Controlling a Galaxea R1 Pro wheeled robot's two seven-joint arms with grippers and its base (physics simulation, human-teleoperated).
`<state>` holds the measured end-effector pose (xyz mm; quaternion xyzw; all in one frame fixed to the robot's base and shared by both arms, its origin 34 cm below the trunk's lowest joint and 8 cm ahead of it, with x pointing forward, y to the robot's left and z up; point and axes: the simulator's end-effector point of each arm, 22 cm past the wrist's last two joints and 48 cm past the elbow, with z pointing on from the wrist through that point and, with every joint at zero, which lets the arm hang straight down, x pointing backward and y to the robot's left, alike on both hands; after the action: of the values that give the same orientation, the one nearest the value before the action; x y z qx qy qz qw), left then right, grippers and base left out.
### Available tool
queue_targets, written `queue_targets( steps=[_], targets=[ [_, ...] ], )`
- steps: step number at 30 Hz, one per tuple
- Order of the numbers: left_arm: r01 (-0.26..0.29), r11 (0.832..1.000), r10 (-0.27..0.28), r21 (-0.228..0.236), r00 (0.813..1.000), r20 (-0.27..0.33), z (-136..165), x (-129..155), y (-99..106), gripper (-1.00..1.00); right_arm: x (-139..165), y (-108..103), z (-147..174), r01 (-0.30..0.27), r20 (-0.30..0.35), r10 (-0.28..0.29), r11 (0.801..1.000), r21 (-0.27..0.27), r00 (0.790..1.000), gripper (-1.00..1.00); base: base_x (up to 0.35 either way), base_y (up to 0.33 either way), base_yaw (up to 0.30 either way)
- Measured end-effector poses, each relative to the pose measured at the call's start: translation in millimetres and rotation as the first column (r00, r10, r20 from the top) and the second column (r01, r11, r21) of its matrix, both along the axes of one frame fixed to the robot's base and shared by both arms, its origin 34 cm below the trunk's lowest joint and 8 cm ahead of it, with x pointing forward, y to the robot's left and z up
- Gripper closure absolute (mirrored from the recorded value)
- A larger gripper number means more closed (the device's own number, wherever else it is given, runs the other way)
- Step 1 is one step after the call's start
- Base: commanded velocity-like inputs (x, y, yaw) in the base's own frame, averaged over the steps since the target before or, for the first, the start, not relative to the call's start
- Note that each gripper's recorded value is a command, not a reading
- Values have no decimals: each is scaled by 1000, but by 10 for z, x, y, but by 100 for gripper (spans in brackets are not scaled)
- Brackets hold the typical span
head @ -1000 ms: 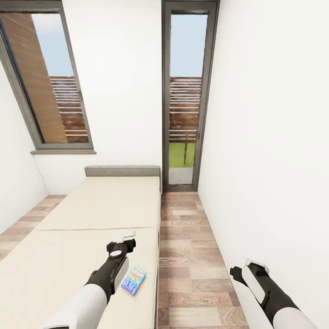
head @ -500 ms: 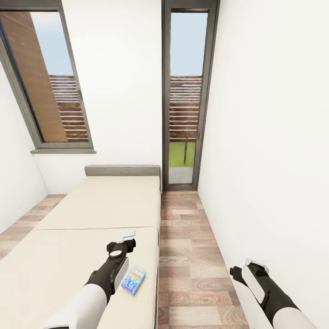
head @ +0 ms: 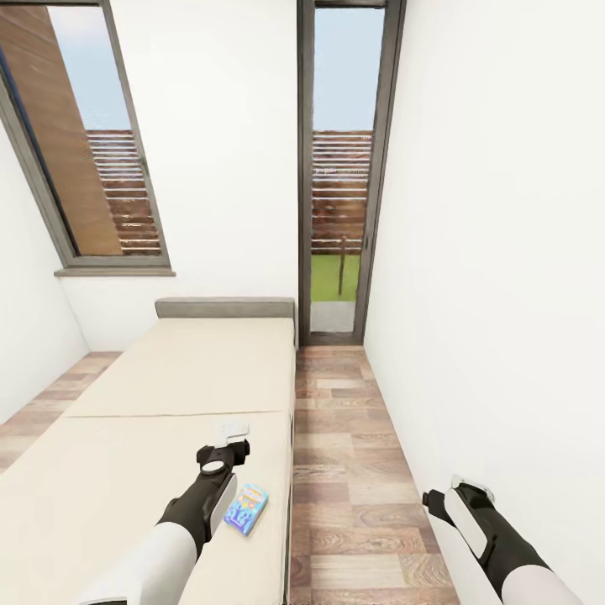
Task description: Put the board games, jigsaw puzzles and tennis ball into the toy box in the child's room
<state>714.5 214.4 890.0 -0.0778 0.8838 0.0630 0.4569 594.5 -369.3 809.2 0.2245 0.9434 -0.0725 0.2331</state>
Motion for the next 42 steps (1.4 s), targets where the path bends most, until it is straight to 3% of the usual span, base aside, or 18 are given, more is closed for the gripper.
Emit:
queue_targets(
  steps=[42],
  targets=[
    [2, 1000, -2, -1, 997, -72, -430, -105, -10, -100, -149, 10, -334, 7, -69, -6, 1000, 9, 998, -100, 0, 0, 0]
  ],
)
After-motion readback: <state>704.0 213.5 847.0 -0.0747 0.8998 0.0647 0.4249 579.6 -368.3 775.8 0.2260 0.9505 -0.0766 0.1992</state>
